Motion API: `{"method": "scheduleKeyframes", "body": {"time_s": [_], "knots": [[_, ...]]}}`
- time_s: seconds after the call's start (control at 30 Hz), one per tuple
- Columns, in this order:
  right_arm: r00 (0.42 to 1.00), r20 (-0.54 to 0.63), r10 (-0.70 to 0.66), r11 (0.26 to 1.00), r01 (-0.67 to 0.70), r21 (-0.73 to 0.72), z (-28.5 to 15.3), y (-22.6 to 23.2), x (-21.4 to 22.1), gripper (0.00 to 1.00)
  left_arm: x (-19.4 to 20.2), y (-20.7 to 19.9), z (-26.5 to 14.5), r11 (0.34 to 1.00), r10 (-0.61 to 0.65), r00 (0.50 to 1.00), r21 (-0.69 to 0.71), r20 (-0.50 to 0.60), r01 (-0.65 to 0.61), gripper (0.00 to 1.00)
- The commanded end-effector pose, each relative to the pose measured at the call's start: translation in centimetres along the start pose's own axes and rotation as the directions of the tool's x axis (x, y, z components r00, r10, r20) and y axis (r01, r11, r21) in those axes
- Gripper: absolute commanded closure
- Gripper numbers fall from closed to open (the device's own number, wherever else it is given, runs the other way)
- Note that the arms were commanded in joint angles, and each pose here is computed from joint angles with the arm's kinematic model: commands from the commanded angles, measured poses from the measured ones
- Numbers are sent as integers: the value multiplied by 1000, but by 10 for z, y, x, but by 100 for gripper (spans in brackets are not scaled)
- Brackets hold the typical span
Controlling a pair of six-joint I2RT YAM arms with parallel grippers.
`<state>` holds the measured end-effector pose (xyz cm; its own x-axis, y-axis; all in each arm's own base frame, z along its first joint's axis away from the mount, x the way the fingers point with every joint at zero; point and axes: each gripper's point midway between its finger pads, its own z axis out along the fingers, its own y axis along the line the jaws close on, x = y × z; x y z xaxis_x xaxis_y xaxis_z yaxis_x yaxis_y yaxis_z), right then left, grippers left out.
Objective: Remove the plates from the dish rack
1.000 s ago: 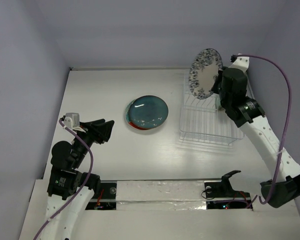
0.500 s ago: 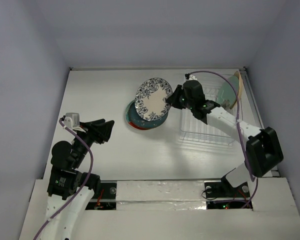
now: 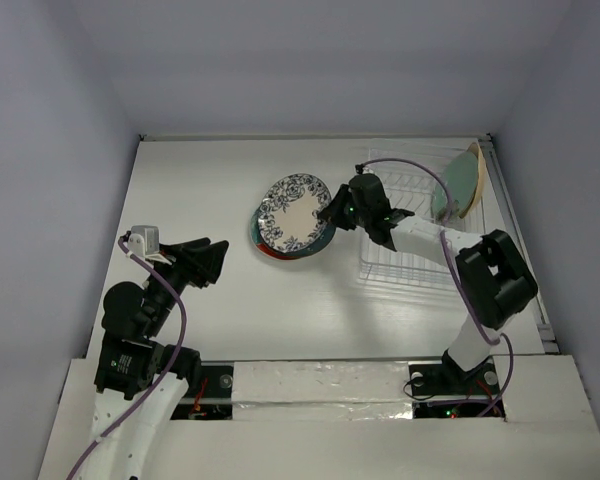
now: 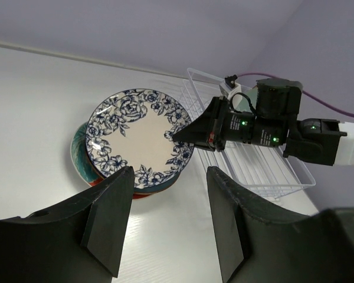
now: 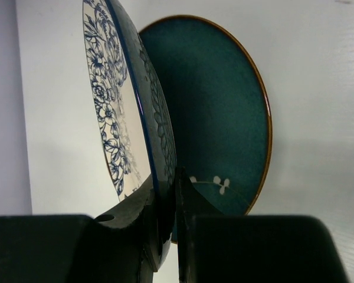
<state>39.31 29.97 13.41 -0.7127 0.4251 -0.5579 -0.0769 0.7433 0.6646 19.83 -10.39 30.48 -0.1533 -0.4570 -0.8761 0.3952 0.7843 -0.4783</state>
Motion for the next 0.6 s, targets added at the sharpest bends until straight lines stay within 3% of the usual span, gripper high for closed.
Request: {"method": "scheduleKeyframes", "body": {"time_s": [0.0,0.23,0.33,0.37,0.57], "knots": [[993,108,39,975,-14,-224,-6,61,-29,100,-3,-4,3,1000,3,1000,22,14,-3,51],[998,43,-45,986,51,-156,8,38,-8,93,-2,-3,4,1000,1,1000,20,10,-1,51],[995,-8,-99,989,97,-108,11,26,6,80,-3,-4,4,1000,1,1000,22,12,-1,51],[994,-20,-109,990,106,-97,11,22,9,72,-3,-4,3,1000,1,1000,22,12,-1,51],[979,-99,-178,983,172,-66,12,4,33,49,-3,-4,4,1000,3,1000,24,11,-3,51]]}}
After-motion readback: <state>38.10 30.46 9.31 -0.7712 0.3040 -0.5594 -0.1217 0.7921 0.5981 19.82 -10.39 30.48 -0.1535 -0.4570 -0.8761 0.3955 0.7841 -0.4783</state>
